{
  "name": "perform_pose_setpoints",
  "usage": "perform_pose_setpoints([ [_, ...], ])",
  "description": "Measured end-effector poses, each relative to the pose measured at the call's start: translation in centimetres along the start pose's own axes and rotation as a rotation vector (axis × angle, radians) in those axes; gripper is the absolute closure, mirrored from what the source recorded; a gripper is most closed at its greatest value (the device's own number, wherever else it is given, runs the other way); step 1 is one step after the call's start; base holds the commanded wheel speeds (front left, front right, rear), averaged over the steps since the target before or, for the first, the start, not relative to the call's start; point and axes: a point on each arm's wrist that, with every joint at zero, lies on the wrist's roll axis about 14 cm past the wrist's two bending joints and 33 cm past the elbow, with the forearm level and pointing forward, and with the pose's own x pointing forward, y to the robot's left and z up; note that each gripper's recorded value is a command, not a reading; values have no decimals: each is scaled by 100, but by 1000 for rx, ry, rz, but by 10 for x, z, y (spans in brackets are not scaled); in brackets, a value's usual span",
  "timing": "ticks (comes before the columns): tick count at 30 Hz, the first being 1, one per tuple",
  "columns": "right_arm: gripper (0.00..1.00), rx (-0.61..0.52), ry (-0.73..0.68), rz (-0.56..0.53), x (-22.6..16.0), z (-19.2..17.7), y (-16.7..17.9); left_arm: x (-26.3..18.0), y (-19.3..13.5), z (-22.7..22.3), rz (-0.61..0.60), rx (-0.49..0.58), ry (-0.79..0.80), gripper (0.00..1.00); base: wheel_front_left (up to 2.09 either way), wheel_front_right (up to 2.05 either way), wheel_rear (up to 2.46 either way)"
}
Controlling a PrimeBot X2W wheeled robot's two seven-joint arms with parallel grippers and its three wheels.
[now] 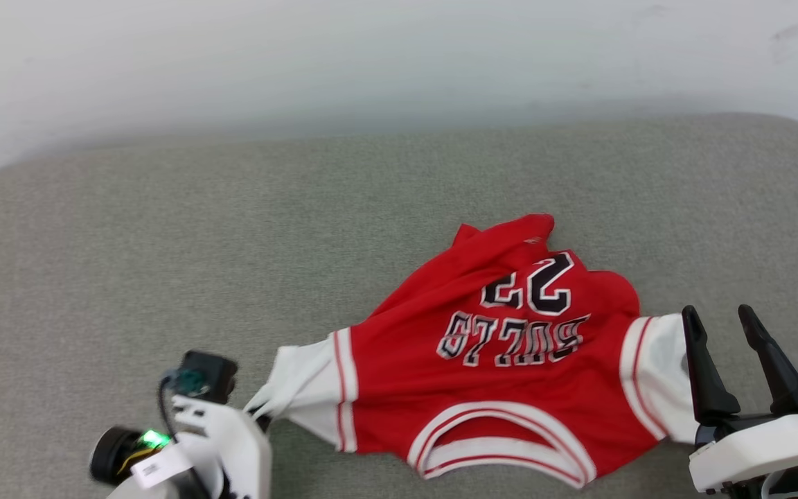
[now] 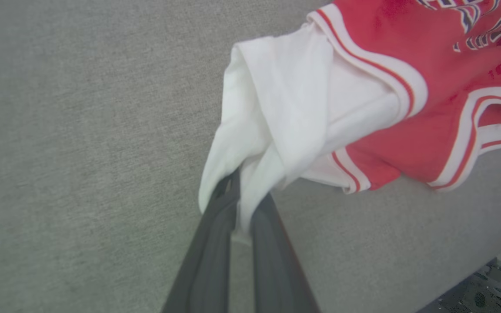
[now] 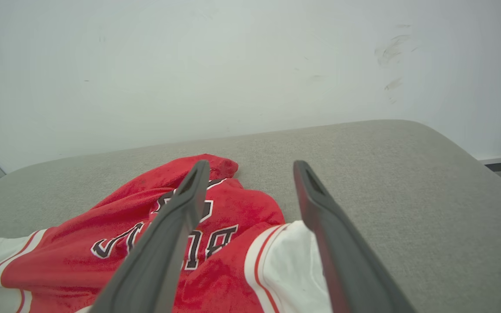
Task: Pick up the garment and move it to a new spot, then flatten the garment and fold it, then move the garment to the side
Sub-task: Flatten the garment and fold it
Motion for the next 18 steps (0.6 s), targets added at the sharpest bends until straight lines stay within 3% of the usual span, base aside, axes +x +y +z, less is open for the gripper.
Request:
perform_pose_setpoints([
  [6, 0, 2, -8, 24, 0, 4, 7, -30, 33, -35, 117, -96, 46, 100, 0, 0, 0],
  [13, 0, 1, 2, 14, -3, 3, 4, -30, 22, -37, 95, -177, -26, 100, 0, 0, 0],
  [14, 0, 1, 4, 13, -3, 3, 4, -30, 20, -35, 95, -188, -42, 69, 0, 0, 0],
  [15, 0, 0, 3, 10, -4, 3, 3, -29, 19, -31, 96, -195, -70, 2, 0, 0, 0],
  [18, 0, -4, 7, 1, -8, 4, 0, -31, 18, -13, 106, -209, -175, 0, 0, 0, 0],
])
